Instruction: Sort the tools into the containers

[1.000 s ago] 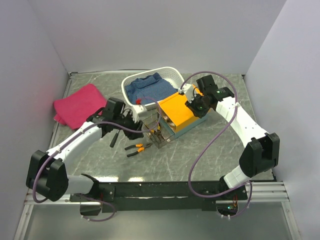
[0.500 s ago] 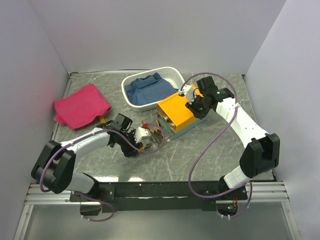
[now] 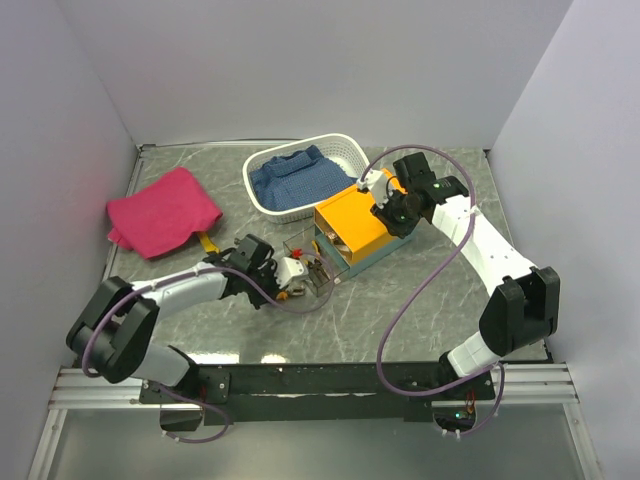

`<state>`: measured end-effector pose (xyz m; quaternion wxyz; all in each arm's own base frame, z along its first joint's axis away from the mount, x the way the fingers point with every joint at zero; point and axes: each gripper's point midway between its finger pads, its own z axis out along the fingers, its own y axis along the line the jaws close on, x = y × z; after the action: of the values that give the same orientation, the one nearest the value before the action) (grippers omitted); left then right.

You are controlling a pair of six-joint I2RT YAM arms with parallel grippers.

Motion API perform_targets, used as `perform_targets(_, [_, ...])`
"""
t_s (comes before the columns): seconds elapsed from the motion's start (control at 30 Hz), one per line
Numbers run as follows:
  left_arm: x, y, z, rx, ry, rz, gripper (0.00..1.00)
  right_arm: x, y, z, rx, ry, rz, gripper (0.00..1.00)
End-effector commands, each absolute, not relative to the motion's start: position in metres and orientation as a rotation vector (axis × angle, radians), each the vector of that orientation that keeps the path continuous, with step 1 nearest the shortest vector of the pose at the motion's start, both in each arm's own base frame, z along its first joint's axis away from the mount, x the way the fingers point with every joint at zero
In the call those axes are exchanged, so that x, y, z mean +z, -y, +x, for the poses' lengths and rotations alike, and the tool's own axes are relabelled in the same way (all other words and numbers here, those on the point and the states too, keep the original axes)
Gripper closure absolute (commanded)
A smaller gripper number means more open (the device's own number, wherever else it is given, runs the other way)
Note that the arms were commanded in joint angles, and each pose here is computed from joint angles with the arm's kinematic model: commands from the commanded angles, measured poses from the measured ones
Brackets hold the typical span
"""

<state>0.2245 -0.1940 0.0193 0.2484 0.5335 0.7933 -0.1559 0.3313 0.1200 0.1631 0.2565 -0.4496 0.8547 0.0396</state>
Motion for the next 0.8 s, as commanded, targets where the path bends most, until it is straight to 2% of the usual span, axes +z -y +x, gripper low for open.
perform_targets(0.0, [0.066, 0.192, 0.224, -0.466, -2.066, 1.397, 0.99, 0.174, -0.117, 0.333, 0.087, -2.274, -1.212, 0.72])
perform_targets(0.23, [0.157, 0.198, 0.236, -0.424, -1.729, 1.305, 0.99, 0.173, -0.116, 0.335, 0.08, -2.274, -1.214, 0.72])
perform_targets(0.37, [0.198, 0.225, 0.241, -0.548, -1.57, 1.29, 0.99, 0.173, -0.116, 0.337, 0.076, -2.274, -1.213, 0.72])
perform_targets(0.7, [0.174, 0.25, 0.271, -0.514, -1.37, 1.69, 0.98, 0.177, -0.113, 0.335, 0.059, -2.268, -1.218, 0.72])
perform_targets(0.77, [0.185, 0.254, 0.276, -0.515, -1.327, 1.744, 0.97, 0.175, -0.112, 0.332, 0.055, -2.271, -1.22, 0.72])
